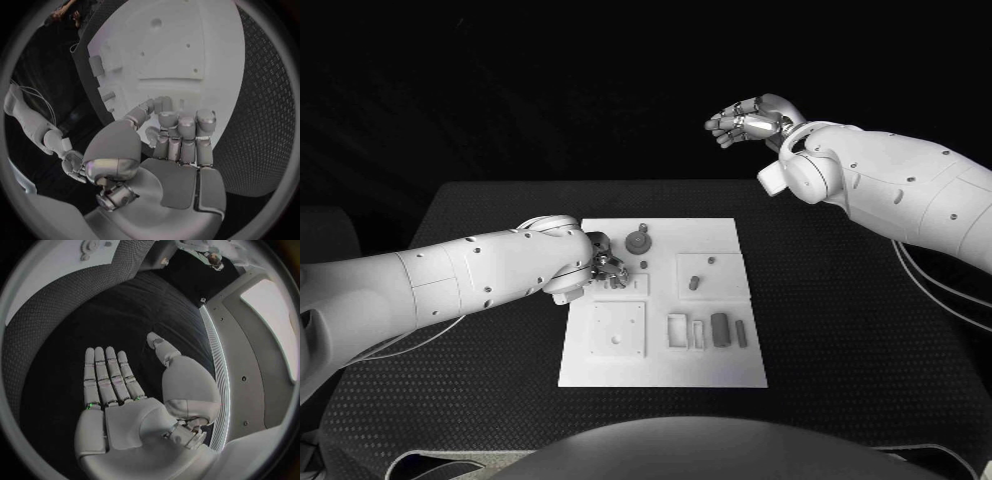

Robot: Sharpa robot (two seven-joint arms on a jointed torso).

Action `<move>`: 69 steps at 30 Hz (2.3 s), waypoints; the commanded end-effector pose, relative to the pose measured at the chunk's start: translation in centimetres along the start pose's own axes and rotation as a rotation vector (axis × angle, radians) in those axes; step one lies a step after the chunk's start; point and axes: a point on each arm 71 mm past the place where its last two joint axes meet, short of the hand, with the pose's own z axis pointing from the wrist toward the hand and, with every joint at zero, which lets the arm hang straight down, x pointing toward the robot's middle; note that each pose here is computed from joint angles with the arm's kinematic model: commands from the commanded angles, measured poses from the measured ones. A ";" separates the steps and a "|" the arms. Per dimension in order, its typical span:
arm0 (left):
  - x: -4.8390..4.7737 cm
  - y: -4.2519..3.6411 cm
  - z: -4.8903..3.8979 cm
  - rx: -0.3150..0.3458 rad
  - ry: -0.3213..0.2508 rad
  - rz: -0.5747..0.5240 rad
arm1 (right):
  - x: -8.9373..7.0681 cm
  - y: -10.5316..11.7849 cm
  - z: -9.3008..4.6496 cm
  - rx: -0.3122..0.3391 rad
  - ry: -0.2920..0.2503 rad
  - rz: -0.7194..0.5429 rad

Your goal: Assemble the parts on the task board

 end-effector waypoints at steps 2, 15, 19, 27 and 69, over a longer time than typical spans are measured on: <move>0.16 -0.23 0.00 0.016 0.000 0.014 | 0.0 0.0 0.0 -0.002 0.011 0.007; 0.20 -0.44 -0.01 0.025 -0.004 0.016 | 0.0 0.0 0.1 0.002 0.010 0.007; 0.23 -0.44 -0.03 0.026 -0.002 0.017 | 0.0 0.0 0.1 0.002 0.011 0.007; 0.21 -0.36 0.01 0.022 0.002 0.020 | 0.0 0.0 0.1 0.002 0.013 0.007; 0.54 -0.40 0.30 0.007 -0.003 0.053 | 0.3 0.1 0.1 -0.001 0.025 0.013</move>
